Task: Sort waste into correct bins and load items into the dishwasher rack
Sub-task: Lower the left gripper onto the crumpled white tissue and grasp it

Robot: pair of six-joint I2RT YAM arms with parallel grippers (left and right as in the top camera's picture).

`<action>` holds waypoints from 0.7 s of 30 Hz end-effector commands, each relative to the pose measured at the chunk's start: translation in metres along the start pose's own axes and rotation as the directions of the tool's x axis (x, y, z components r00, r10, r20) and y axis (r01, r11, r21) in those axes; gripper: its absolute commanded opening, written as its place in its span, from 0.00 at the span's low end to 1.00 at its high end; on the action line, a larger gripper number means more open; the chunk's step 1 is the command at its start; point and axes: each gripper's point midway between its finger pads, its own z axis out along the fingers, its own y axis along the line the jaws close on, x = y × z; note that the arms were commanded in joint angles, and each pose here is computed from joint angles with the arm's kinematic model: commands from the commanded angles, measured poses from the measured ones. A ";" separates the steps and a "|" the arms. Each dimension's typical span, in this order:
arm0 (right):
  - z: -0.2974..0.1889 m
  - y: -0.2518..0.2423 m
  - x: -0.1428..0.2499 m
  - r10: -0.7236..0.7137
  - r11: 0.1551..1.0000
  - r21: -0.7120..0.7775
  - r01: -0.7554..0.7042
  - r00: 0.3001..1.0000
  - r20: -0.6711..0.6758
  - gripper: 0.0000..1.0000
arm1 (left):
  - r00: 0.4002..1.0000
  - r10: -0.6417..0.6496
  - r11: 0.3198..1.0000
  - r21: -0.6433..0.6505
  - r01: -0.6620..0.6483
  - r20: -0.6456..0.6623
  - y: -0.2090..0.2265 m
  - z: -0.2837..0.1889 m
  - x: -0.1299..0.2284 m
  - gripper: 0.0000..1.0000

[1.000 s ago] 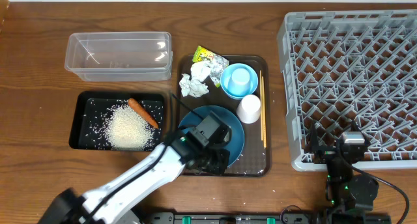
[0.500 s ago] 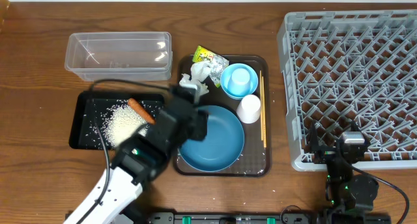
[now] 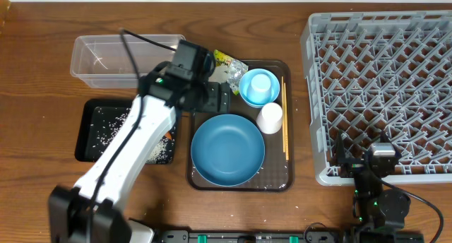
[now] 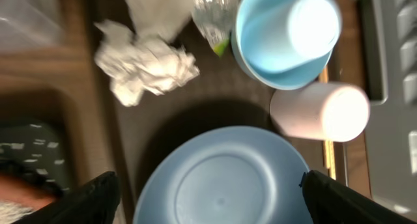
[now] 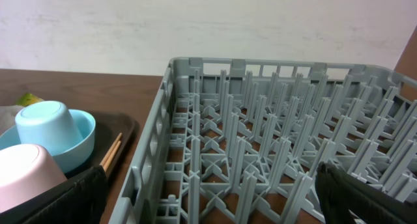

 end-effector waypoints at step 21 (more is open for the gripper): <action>0.000 -0.003 0.001 0.015 1.000 0.013 -0.015 1.000 0.000 0.99 | 0.958 -0.266 0.934 -0.216 0.284 0.112 0.063 0.079 -0.037 0.84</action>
